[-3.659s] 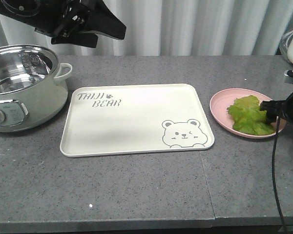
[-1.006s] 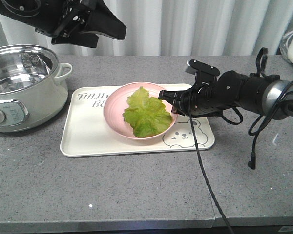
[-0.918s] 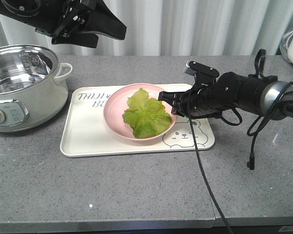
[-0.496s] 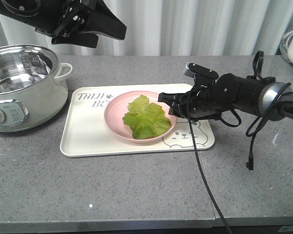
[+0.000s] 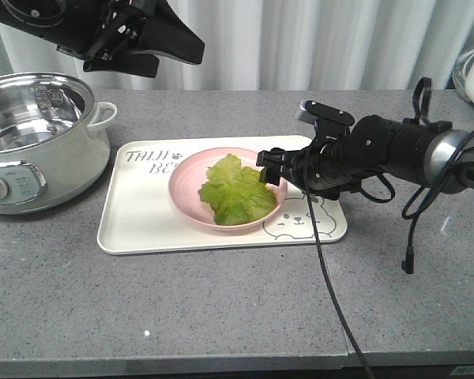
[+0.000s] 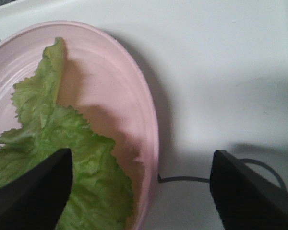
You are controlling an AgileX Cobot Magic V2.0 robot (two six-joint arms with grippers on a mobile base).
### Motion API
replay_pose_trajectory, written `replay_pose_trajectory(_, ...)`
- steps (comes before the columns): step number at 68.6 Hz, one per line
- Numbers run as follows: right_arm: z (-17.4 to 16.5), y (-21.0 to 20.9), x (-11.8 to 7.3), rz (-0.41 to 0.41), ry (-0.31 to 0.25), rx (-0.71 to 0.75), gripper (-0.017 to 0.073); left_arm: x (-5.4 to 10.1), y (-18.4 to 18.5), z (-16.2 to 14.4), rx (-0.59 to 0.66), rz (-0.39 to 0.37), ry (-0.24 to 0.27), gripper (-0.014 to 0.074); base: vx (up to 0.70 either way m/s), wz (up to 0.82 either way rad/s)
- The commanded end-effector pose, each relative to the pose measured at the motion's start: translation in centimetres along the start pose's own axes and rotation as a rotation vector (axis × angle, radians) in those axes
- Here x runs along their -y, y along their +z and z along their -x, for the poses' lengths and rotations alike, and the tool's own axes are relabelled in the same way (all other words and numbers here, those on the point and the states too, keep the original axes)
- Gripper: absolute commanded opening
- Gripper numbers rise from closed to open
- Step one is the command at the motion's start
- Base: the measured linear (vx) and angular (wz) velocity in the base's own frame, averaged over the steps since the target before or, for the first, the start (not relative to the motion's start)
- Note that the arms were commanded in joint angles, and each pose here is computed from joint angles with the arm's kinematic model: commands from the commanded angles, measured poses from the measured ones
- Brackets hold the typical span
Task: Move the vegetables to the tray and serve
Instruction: 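Open the right gripper and withdraw it from the plate rim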
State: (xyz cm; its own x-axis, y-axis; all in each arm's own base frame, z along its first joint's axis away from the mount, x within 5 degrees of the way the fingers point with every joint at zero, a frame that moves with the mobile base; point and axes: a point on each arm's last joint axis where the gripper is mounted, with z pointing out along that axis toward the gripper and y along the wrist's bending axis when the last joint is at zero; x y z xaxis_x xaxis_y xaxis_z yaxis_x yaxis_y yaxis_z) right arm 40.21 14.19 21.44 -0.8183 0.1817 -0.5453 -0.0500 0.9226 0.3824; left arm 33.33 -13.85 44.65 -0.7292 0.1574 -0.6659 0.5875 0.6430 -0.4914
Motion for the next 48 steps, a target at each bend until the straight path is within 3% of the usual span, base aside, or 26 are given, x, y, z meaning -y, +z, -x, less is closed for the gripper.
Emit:
replay_pose_trajectory(1, 2.6, -3.9, -1.3, 0.037, -0.041, 0.144, 0.058, 2.6, -2.1, 0.4, 0.076, -0.061, 0.031, 0.0587, 0.0, 0.0)
replay_pose_trajectory(30, 3.2, -7.9, -2.0, 0.01, -0.156, 0.177, 0.058, 2.6, -2.1, 0.4, 0.076, -0.061, 0.031, 0.0587, 0.0, 0.0)
replay_pose_trajectory(48, 3.1, -8.0, -2.0, 0.008, -0.161, 0.175, 0.058, 2.6, -2.1, 0.4, 0.078, -0.06, 0.031, 0.0587, 0.0, 0.0)
